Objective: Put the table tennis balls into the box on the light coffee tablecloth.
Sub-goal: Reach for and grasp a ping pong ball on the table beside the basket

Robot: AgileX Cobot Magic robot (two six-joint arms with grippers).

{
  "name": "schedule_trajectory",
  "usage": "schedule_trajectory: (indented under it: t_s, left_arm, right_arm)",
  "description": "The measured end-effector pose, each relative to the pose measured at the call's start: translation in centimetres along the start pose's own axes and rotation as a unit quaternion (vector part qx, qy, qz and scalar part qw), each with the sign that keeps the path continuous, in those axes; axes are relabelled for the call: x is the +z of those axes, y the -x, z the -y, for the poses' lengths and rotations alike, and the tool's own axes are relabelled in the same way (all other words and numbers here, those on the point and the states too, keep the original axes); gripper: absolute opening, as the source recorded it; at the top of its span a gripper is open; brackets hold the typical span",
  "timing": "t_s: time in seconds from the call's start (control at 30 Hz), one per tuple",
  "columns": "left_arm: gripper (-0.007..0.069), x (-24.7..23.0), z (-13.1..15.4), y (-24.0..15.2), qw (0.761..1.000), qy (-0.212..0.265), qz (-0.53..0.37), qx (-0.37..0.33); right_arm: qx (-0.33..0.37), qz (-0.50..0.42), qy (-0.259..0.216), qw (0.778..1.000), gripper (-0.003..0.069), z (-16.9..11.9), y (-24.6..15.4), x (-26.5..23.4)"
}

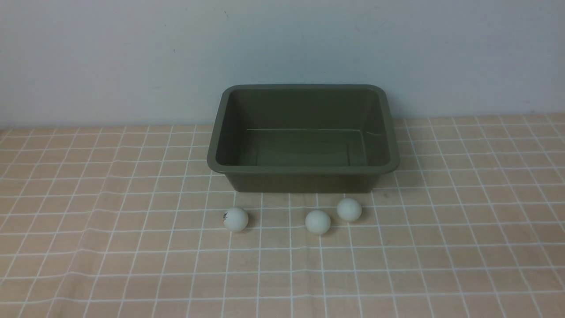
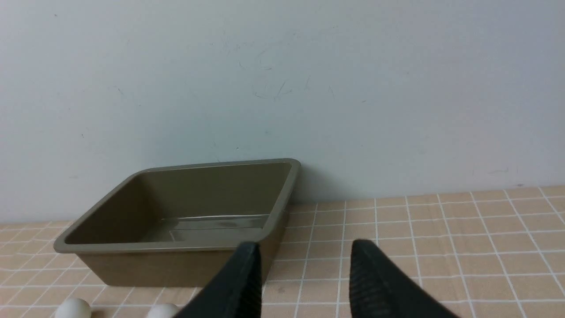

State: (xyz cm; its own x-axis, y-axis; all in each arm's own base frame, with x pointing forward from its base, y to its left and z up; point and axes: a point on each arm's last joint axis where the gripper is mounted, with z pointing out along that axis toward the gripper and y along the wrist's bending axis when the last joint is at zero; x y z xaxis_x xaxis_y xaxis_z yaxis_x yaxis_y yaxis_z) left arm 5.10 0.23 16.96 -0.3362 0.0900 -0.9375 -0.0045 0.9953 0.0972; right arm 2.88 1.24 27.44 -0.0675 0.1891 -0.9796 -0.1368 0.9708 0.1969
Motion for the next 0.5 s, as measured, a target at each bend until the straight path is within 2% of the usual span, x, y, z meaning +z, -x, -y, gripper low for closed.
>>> schedule_trajectory:
  t_s: [0.5]
  left_arm:
    - [0.0266,0.01,-0.01,0.00,1.000,0.001,0.001,0.003]
  right_arm:
    - [0.004,-0.005,0.002,1.000,0.0263,-0.04,-0.09,0.00]
